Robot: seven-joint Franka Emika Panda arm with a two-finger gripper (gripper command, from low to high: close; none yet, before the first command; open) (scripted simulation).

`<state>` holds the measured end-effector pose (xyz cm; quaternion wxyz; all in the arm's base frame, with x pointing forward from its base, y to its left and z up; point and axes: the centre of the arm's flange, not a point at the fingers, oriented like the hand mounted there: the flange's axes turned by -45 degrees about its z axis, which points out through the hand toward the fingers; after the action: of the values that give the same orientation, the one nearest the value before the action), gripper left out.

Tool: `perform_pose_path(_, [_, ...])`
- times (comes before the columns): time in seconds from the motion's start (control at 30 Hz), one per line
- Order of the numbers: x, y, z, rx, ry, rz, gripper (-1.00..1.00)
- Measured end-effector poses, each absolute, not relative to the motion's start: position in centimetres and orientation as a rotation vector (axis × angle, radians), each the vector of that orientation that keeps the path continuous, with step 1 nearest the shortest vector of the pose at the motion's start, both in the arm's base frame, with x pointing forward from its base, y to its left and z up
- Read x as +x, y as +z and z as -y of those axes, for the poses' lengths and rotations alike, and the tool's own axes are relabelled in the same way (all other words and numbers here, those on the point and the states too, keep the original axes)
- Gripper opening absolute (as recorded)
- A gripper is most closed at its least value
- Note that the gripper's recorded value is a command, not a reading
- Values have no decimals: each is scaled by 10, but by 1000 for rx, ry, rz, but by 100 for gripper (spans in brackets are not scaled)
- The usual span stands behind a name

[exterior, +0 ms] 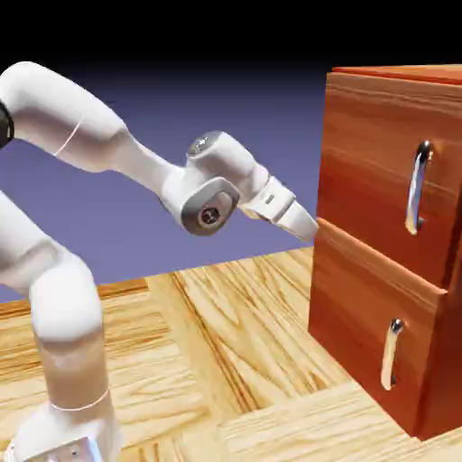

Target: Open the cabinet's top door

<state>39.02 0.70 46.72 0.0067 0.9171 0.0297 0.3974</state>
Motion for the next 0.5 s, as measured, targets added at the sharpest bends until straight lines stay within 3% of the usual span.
perform_pose_path(0.5, [383, 564, -17, 2680, 1595, -187, 0])
